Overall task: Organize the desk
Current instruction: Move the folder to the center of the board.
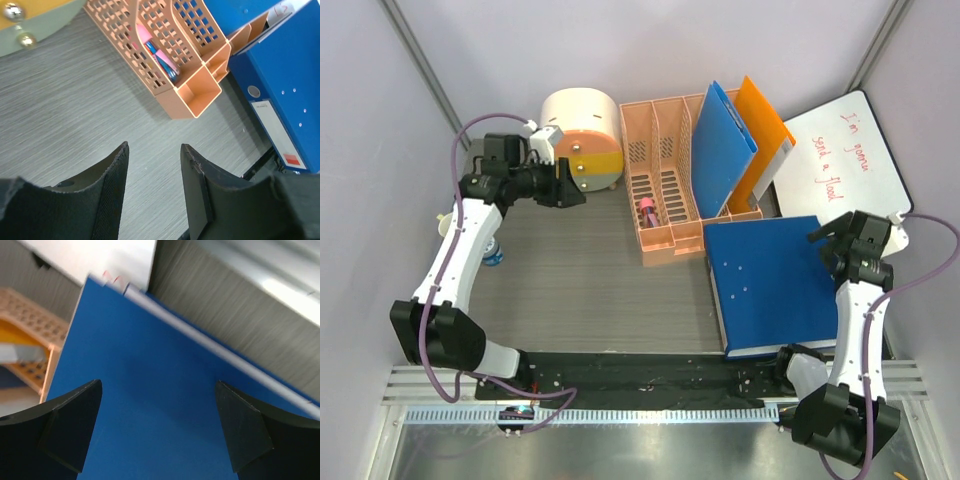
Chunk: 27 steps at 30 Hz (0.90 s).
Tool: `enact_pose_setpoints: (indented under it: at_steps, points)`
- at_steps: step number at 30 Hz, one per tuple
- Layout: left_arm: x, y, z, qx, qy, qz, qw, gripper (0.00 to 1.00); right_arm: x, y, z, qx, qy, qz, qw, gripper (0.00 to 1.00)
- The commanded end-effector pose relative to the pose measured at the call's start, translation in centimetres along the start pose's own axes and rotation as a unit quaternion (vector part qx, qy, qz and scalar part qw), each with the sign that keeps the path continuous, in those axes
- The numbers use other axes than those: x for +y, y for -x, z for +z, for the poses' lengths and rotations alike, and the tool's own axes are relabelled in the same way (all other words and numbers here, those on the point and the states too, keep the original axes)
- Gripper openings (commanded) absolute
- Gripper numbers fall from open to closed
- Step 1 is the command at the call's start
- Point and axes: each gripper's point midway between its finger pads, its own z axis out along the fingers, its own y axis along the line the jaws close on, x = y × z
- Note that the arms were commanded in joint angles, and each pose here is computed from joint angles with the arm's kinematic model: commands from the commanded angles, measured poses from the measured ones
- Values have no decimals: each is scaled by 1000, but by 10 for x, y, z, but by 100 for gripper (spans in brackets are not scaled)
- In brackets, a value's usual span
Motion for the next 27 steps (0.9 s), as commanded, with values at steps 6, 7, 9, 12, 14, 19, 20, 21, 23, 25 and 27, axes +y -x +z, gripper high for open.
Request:
enact_pose_setpoints:
  at_steps: [6, 7, 9, 12, 14, 19, 20, 21, 23, 25, 27]
  points:
    - [-6, -6, 13, 8, 0, 27, 1000, 46, 43, -58, -17, 133, 145, 13, 980, 100]
    - [-6, -7, 15, 10, 0, 27, 1000, 46, 38, -60, -15, 131, 137, 8, 982, 100]
    - [-13, -8, 20, 13, -8, 28, 999, 46, 16, -53, -9, 105, 85, -24, 991, 100]
    - [-35, -13, 37, 31, -25, 49, 998, 45, -16, -27, -7, 45, -10, -57, 997, 100]
    - [-50, -20, 52, 49, -35, 64, 996, 45, -23, -19, -9, 30, -35, -62, 997, 100]
    - [-105, -34, 91, 85, -74, 105, 988, 43, -38, -7, -12, 9, -91, -54, 994, 100]
    - [-109, -37, 98, 91, -76, 109, 987, 43, -38, -4, -12, 7, -94, -59, 994, 100]
    - [-118, -41, 103, 95, -83, 117, 985, 43, -39, -3, -13, 5, -97, -62, 993, 100]
    - [-129, -41, 108, 92, -93, 123, 984, 42, -41, 0, -10, 3, -108, -69, 992, 100]
    - [-133, -42, 115, 94, -95, 125, 983, 42, -43, 4, -9, -3, -116, -72, 991, 100]
    - [-135, -45, 119, 97, -97, 126, 982, 42, -41, 6, -7, -2, -115, -74, 991, 100]
